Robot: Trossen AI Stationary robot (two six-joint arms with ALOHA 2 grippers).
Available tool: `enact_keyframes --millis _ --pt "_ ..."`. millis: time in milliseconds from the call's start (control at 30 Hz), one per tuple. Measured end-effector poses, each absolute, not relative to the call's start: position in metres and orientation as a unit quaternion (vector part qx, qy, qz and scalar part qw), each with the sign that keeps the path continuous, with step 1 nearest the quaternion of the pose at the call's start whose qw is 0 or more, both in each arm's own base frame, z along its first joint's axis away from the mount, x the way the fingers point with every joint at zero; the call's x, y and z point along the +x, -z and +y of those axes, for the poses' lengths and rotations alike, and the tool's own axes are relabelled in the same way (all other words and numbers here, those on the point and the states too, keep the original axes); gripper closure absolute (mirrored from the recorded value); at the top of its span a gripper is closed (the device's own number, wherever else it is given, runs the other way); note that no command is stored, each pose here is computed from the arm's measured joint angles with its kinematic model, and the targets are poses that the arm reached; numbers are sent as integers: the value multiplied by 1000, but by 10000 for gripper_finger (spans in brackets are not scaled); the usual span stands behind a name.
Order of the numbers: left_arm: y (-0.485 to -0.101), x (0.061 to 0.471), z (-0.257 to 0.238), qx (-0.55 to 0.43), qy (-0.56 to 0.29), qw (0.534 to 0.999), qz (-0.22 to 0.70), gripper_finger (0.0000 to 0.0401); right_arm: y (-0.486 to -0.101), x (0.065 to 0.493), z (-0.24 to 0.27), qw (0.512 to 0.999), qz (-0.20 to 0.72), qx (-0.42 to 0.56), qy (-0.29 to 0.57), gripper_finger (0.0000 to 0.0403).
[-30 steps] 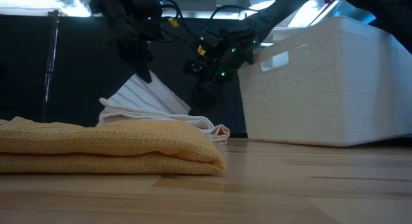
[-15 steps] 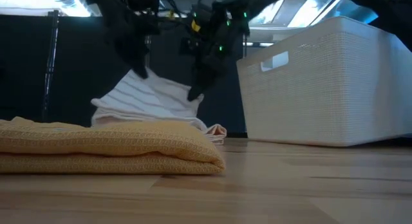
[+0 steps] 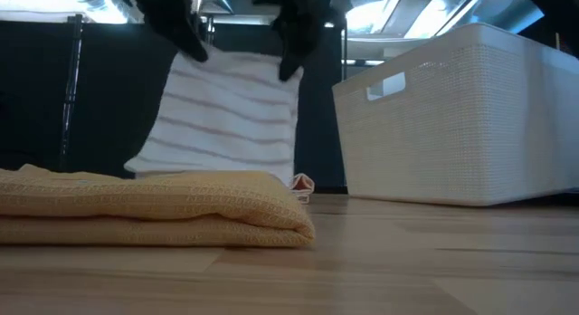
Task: Fold towel
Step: Adjust the white towel
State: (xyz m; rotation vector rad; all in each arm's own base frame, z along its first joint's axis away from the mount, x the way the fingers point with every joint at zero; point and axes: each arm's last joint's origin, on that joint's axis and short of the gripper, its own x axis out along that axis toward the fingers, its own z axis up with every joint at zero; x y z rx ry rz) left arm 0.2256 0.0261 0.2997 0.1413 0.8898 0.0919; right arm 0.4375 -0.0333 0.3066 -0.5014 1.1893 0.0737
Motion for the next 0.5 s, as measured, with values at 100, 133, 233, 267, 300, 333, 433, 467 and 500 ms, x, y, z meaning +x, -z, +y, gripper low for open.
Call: enact_keyframes --millis 100,133,233,267,300,333,433,467,500 --pt "-303 228 14 83 -43 908 409 384 -322 431 -18 791 563 -238 -23 395" --pt "-305 231 11 92 -45 913 396 384 -327 430 -13 791 561 -244 -17 395" --pt "-311 236 3 107 -40 926 360 384 -347 425 5 791 548 -272 4 395" --pt "-313 236 0 109 -36 927 356 384 -353 422 10 789 548 -278 8 395" --pt "-315 236 -3 106 -35 929 353 384 -358 419 14 789 548 -279 9 395" --pt "-317 236 -6 99 -37 931 349 384 -361 416 18 790 547 -275 9 395" --pt "-320 238 -16 73 -49 940 331 384 -367 407 25 794 545 -268 -14 395" --pt "-320 238 -19 65 -53 941 328 384 -367 406 25 796 546 -262 -23 395" --pt "-320 237 -21 58 -58 941 329 384 -367 406 25 796 548 -255 -29 395"
